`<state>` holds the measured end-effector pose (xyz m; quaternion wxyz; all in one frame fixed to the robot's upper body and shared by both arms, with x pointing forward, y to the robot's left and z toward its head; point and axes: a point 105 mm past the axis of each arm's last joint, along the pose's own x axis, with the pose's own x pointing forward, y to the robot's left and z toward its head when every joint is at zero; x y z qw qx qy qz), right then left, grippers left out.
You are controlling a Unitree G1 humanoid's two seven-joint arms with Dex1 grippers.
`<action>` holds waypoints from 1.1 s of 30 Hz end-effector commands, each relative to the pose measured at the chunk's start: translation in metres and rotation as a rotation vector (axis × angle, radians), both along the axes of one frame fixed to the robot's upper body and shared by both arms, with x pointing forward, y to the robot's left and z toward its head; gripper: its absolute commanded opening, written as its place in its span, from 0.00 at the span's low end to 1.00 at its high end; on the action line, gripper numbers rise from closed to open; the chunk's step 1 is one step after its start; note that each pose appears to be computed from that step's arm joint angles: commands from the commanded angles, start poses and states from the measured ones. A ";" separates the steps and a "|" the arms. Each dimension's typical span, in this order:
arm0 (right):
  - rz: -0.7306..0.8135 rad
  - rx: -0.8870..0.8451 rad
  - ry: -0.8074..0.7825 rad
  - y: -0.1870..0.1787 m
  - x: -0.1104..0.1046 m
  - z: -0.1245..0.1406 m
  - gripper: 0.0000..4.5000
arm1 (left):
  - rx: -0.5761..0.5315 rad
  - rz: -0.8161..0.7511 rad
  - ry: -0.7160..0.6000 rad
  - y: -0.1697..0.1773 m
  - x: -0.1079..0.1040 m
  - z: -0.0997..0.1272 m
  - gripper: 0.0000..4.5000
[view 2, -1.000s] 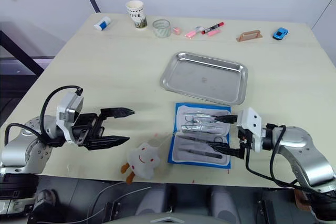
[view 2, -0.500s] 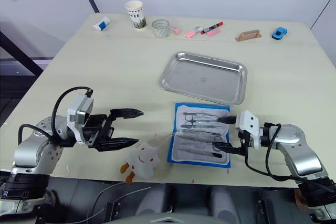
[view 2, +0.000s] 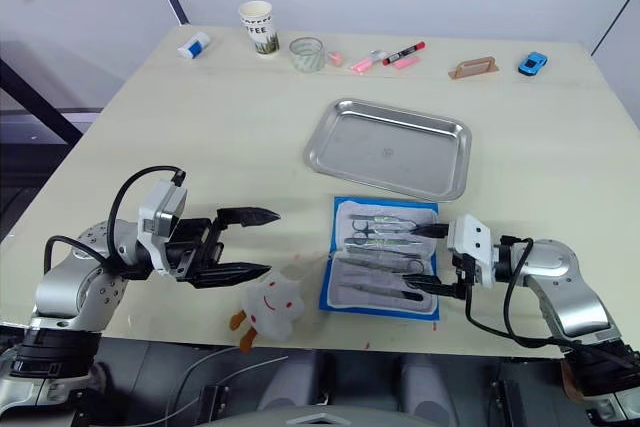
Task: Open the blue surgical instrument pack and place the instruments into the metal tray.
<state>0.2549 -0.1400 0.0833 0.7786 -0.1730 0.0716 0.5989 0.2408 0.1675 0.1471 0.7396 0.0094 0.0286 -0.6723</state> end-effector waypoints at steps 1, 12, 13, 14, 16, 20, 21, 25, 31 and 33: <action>0.006 0.006 -0.037 0.001 -0.002 0.006 0.97 | 0.005 -0.022 -0.053 -0.004 -0.002 0.009 1.00; -0.042 -0.002 -0.047 -0.004 -0.001 0.001 0.97 | 0.004 -0.032 -0.052 -0.008 -0.001 0.008 1.00; -0.041 -0.002 -0.047 -0.004 -0.001 0.000 0.97 | 0.004 -0.033 -0.053 -0.008 -0.001 0.008 1.00; -0.042 -0.001 -0.044 -0.004 -0.002 0.000 0.97 | 0.004 -0.033 -0.053 -0.008 -0.001 0.008 1.00; -0.044 0.000 -0.043 -0.006 -0.003 -0.001 0.97 | 0.004 -0.034 -0.053 -0.008 -0.001 0.008 1.00; -0.062 0.009 -0.040 -0.015 -0.006 0.000 0.97 | 0.007 -0.037 -0.050 -0.006 -0.002 0.008 1.00; -0.063 0.009 -0.039 -0.016 -0.007 0.000 0.97 | 0.008 -0.037 -0.049 -0.006 -0.002 0.008 1.00; -0.064 -0.005 -0.028 -0.020 -0.006 -0.006 0.97 | 0.009 -0.040 -0.046 -0.007 -0.002 0.008 1.00; -0.036 -0.034 -0.041 -0.019 0.001 -0.012 0.97 | 0.010 -0.045 -0.045 -0.007 -0.002 0.008 1.00; -0.021 -0.049 -0.048 -0.020 0.002 -0.014 0.97 | 0.010 -0.046 -0.044 -0.007 -0.002 0.008 1.00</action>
